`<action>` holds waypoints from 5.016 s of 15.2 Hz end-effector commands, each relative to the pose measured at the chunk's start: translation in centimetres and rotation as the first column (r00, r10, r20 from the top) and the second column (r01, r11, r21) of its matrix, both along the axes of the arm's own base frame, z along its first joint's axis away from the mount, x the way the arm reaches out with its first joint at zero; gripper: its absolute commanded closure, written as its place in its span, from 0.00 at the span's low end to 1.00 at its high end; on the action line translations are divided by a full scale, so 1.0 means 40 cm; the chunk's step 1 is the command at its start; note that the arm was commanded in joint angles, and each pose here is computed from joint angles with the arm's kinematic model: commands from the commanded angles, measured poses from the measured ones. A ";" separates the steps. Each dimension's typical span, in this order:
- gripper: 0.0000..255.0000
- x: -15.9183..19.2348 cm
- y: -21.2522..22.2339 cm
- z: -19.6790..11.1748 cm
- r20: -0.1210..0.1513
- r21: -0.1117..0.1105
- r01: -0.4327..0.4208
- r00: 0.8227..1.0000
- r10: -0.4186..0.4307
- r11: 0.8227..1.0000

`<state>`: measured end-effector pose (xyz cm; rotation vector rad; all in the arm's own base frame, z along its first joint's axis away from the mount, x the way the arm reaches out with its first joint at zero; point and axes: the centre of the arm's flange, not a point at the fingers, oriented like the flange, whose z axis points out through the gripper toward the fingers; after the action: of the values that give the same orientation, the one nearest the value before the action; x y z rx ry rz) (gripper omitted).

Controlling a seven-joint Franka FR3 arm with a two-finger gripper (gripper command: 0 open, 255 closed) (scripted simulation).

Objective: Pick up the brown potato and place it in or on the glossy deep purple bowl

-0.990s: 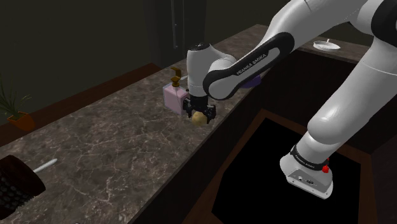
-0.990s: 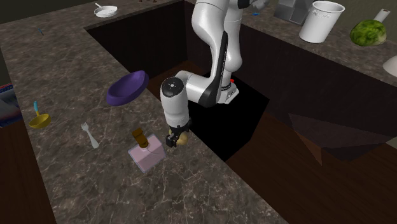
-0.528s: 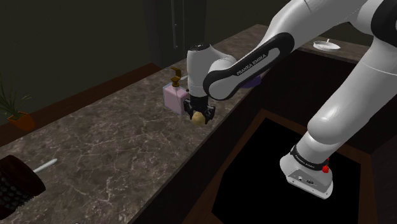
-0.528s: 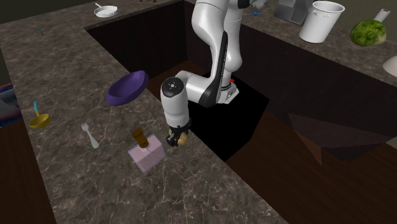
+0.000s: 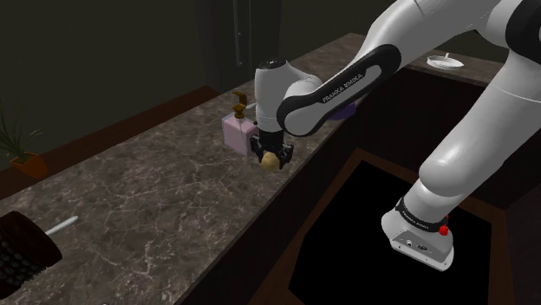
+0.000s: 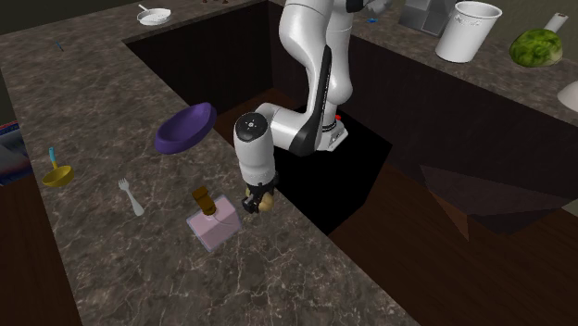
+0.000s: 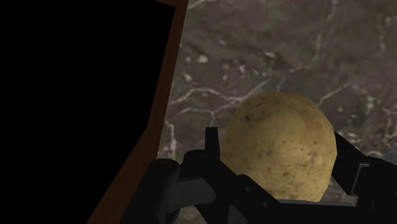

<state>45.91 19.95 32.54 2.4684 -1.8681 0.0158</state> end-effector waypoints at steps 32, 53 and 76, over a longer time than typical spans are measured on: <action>1.00 -0.001 0.000 0.408 -0.001 0.000 0.000 1.000 0.000 1.000; 1.00 0.062 -0.624 0.428 -0.001 0.000 0.000 1.000 0.000 1.000; 1.00 0.107 -1.065 0.297 -0.001 0.000 0.000 1.000 0.000 1.000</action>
<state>50.17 -22.65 44.95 2.4675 -1.8680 0.0141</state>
